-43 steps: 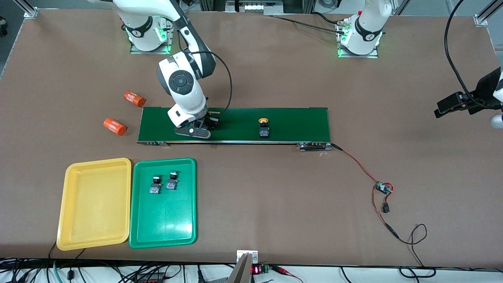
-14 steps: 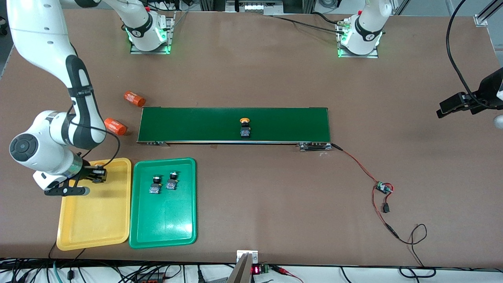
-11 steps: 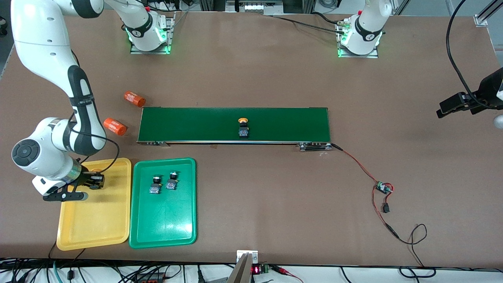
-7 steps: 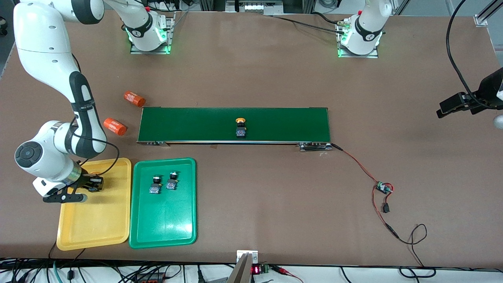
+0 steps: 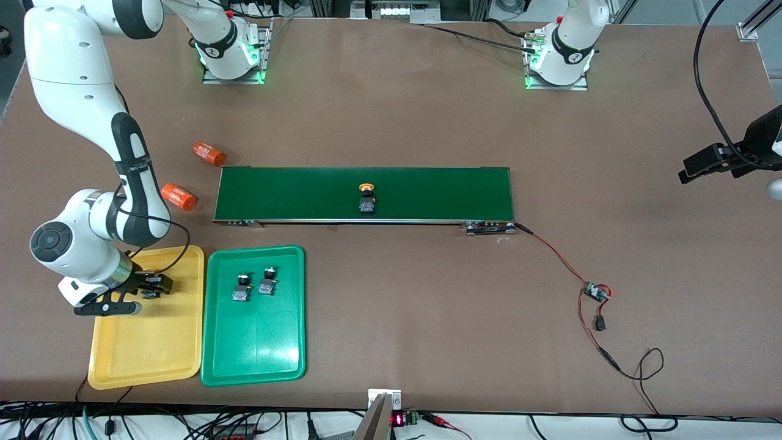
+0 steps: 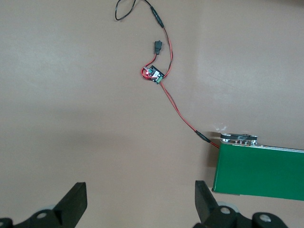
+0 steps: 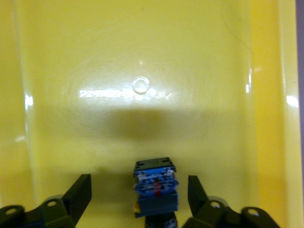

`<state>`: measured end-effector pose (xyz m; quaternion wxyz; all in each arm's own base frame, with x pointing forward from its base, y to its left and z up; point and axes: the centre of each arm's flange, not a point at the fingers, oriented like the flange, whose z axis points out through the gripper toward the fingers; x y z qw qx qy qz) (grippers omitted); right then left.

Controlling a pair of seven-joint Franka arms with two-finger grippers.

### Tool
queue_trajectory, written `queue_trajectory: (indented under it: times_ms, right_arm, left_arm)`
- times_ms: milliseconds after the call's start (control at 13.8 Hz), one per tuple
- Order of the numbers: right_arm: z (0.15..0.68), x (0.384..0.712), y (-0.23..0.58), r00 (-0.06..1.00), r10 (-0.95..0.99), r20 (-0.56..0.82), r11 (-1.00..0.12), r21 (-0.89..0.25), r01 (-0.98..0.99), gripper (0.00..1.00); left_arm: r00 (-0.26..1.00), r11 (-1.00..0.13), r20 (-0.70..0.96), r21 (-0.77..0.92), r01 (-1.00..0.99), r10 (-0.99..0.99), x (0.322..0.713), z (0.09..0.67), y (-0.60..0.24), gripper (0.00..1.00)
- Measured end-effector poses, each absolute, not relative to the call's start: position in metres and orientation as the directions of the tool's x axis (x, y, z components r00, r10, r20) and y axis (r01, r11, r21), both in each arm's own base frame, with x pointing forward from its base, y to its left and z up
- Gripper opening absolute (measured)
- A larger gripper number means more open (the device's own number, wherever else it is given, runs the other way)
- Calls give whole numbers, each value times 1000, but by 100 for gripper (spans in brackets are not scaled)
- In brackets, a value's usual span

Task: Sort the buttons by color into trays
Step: 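Lower and release the button into the yellow tray with the right gripper, then grasp the orange-capped button on the belt with the right gripper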

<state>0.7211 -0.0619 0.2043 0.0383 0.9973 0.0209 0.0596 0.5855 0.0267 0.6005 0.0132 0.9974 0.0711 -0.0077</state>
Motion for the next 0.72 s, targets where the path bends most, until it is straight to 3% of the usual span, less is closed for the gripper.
queue_trajectory:
  times_ms: [362,723]
  right_arm:
    - [247,711,10,998,-51,36,-998,30,-52,100]
    - [291,651,105,991,-135,10,-991,-3,-135,100]
  left_arm:
    - [991,-991,-17,26,134,134,586,601,22,100]
    - [993,-993,-17,27,117,116,586,601,12,100]
